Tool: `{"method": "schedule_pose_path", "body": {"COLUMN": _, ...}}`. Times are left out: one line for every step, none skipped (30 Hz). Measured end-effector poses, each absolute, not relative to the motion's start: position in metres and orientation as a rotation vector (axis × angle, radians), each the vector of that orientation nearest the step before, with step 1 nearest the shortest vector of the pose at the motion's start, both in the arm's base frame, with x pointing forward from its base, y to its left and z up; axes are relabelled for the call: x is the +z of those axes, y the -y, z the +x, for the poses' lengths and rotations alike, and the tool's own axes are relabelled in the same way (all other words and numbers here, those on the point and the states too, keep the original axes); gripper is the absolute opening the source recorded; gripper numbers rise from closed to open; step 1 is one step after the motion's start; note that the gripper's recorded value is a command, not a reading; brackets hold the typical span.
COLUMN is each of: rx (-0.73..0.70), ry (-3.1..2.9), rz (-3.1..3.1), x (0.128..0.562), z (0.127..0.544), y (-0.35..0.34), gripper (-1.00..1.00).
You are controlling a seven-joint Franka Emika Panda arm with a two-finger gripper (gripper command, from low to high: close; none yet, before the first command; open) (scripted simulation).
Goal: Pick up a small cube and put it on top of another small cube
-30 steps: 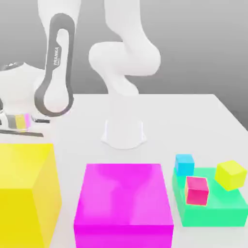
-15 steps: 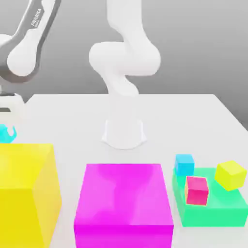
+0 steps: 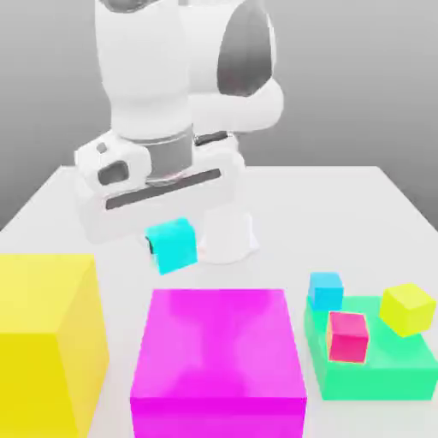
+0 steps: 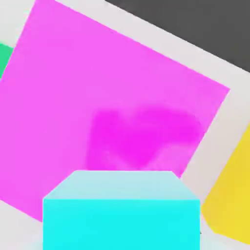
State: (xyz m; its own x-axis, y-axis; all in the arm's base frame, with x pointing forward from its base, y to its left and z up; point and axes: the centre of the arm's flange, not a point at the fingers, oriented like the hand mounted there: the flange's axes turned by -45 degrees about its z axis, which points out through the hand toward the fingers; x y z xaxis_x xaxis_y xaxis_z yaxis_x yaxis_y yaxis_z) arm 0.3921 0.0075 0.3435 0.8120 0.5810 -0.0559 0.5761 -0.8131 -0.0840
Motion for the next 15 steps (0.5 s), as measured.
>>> {"method": "schedule_pose_path", "body": {"rx": 0.109, "ry": 1.011, "rz": -2.911, "x": 0.34, "z": 0.383, "y": -0.033, "gripper": -1.0}}
{"method": "schedule_pose_path", "body": {"rx": 0.096, "ry": 1.09, "rz": -2.889, "x": 0.336, "z": 0.372, "y": -0.059, "gripper": -1.0}}
{"method": "schedule_pose_path", "body": {"rx": 0.082, "ry": 1.174, "rz": -2.864, "x": 0.332, "z": 0.359, "y": -0.085, "gripper": -1.0}}
{"method": "schedule_pose_path", "body": {"rx": 0.067, "ry": 1.262, "rz": -2.837, "x": 0.327, "z": 0.342, "y": -0.111, "gripper": -1.0}}
{"method": "schedule_pose_path", "body": {"rx": 0.045, "ry": 1.364, "rz": -2.802, "x": 0.323, "z": 0.323, "y": -0.138, "gripper": -1.0}}
{"method": "schedule_pose_path", "body": {"rx": 0.024, "ry": 1.451, "rz": -2.771, "x": 0.314, "z": 0.307, "y": -0.16, "gripper": -1.0}}
{"method": "schedule_pose_path", "body": {"rx": 0.013, "ry": 1.494, "rz": -2.755, "x": 0.304, "z": 0.298, "y": -0.17, "gripper": -1.0}}
{"method": "schedule_pose_path", "body": {"rx": 0.007, "ry": 1.516, "rz": -2.747, "x": 0.293, "z": 0.294, "y": -0.175, "gripper": -1.0}}
{"method": "schedule_pose_path", "body": {"rx": 0.005, "ry": 1.527, "rz": -2.743, "x": 0.283, "z": 0.292, "y": -0.177, "gripper": -1.0}}
{"method": "schedule_pose_path", "body": {"rx": 0.003, "ry": 1.532, "rz": -2.741, "x": 0.272, "z": 0.291, "y": -0.178, "gripper": -1.0}}
{"method": "schedule_pose_path", "body": {"rx": 0.002, "ry": 1.535, "rz": -2.74, "x": 0.261, "z": 0.29, "y": -0.179, "gripper": -1.0}}
{"method": "schedule_pose_path", "body": {"rx": 0.002, "ry": 1.537, "rz": -2.74, "x": 0.252, "z": 0.289, "y": -0.178, "gripper": 1.0}}
{"method": "schedule_pose_path", "body": {"rx": 0.002, "ry": 1.537, "rz": -2.74, "x": 0.252, "z": 0.289, "y": -0.178, "gripper": 1.0}}
{"method": "schedule_pose_path", "body": {"rx": 0.002, "ry": 1.537, "rz": -2.74, "x": 0.252, "z": 0.289, "y": -0.178, "gripper": 1.0}}
{"method": "schedule_pose_path", "body": {"rx": 0.002, "ry": 1.537, "rz": -2.74, "x": 0.252, "z": 0.289, "y": -0.178, "gripper": 1.0}}
